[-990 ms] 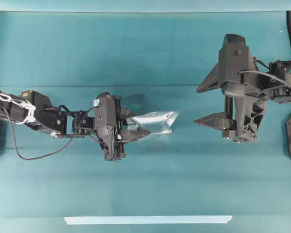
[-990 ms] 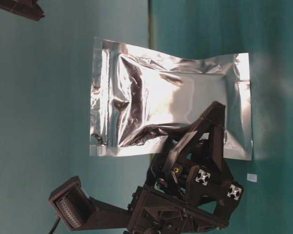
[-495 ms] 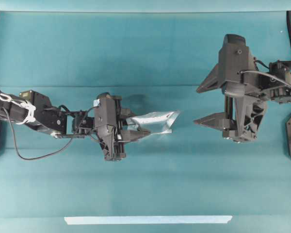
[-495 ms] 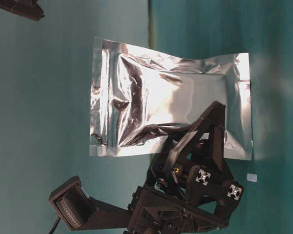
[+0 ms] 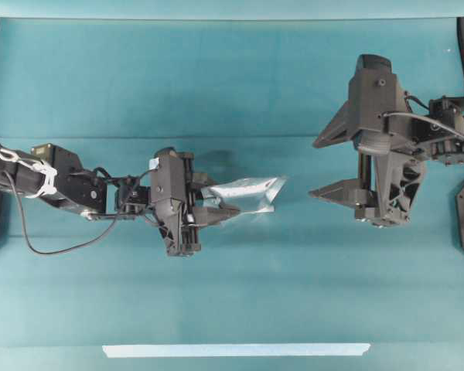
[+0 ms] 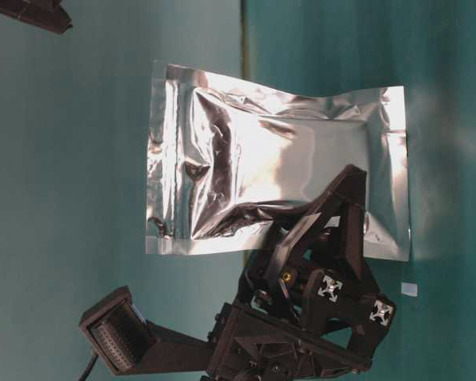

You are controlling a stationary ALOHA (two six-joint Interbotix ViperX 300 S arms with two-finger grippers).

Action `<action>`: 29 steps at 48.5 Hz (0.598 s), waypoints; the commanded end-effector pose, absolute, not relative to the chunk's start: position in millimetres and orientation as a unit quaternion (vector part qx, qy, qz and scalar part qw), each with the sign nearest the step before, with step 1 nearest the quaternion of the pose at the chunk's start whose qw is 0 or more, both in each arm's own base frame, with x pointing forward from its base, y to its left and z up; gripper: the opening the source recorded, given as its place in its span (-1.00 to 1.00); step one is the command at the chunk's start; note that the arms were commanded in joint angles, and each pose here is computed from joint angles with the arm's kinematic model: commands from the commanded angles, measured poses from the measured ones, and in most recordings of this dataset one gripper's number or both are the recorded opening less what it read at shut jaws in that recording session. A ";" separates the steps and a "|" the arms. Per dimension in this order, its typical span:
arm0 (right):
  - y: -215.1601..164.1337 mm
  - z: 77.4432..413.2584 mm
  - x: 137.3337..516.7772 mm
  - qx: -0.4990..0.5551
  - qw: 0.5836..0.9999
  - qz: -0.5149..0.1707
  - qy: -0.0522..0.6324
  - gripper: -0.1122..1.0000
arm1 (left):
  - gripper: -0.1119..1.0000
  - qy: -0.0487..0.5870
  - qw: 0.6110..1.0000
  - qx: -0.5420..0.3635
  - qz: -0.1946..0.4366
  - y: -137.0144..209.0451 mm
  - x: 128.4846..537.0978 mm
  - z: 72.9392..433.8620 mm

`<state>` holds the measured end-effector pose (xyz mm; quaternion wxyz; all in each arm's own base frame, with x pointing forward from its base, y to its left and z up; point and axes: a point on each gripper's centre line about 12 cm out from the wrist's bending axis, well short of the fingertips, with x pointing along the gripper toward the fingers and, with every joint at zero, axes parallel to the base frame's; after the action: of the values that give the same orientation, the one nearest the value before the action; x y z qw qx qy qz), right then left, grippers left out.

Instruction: Hand over the silver zip bag and make it stand upright.

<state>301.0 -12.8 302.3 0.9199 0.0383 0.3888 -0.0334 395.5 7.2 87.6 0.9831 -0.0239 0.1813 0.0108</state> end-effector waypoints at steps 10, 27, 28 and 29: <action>-10.9 309.6 300.4 0.040 0.925 -0.031 0.376 0.81 | -0.31 0.175 0.984 -0.022 0.007 4.7 398.5 91.8; -9.9 308.5 300.5 0.040 0.925 -0.030 0.378 0.81 | -0.31 0.181 0.983 -0.021 0.007 4.7 398.8 90.7; -10.0 308.6 301.0 0.039 0.925 -0.030 0.378 0.81 | -0.31 0.181 0.983 -0.021 0.007 4.7 398.8 90.7; -10.0 308.6 301.0 0.039 0.925 -0.030 0.378 0.81 | -0.31 0.181 0.983 -0.021 0.007 4.7 398.8 90.7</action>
<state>301.3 -11.0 301.8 0.9198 0.0364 0.3896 -0.0303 395.8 7.1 86.7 0.9820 -0.0234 0.1874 0.0103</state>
